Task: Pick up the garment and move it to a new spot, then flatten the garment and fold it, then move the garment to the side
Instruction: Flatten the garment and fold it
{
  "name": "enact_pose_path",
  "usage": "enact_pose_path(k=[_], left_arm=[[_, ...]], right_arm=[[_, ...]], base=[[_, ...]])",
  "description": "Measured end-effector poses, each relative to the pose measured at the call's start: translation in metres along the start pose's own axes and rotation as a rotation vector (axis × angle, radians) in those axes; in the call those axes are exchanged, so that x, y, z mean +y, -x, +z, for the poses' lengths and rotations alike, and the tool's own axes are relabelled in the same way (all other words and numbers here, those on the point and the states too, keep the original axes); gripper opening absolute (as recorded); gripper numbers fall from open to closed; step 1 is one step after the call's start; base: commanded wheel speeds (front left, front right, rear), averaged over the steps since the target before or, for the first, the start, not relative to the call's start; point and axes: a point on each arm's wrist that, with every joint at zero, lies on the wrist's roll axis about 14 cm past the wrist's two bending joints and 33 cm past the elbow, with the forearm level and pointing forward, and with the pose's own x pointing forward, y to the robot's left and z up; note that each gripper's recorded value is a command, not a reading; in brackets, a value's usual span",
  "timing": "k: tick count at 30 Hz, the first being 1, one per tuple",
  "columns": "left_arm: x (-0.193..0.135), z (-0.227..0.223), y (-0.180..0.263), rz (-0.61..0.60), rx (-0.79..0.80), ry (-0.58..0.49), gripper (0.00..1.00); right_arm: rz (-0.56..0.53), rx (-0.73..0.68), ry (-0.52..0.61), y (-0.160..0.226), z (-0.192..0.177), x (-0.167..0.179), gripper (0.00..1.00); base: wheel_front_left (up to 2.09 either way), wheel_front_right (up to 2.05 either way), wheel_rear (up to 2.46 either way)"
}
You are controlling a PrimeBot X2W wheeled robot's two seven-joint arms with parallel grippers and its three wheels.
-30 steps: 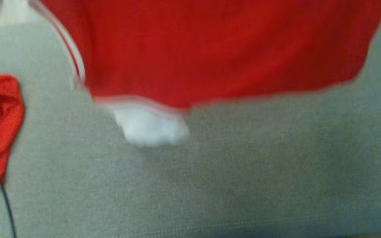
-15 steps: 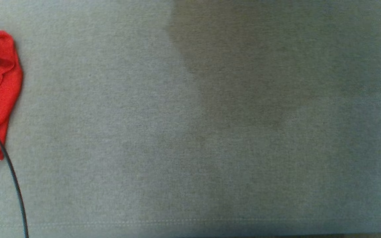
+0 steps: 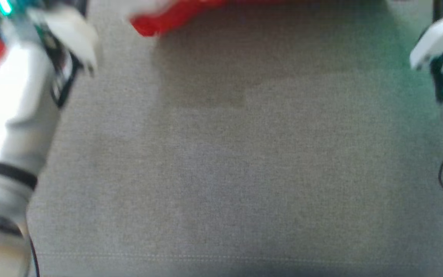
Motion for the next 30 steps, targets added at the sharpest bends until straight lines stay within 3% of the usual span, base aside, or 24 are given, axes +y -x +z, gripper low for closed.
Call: enact_pose_path(k=[7, 13, 18, 30], left_arm=[[-0.03, -0.048, 0.058, -0.08, 0.124, -0.035, 0.0], [-0.05, -0.06, 0.095, -0.156, 0.15, -0.059, 0.0], [-0.066, -0.062, 0.115, -0.206, 0.159, -0.073, 0.0], [-0.106, -0.079, 0.171, -0.319, 0.271, -0.033, 0.0]], right_arm=[[0.047, 0.148, 0.154, 0.043, -0.045, 0.003, 0.0], [0.035, 0.239, 0.184, 0.076, -0.063, -0.01, 0.0], [-0.002, 0.284, 0.176, 0.098, -0.068, -0.03, 0.0], [0.007, 0.407, 0.103, 0.148, -0.099, -0.037, 0.0]], base=[[0.0, 0.0, 0.0], [0.0, 0.0, 0.0], [0.0, 0.0, 0.0], [0.0, 0.0, 0.0]])
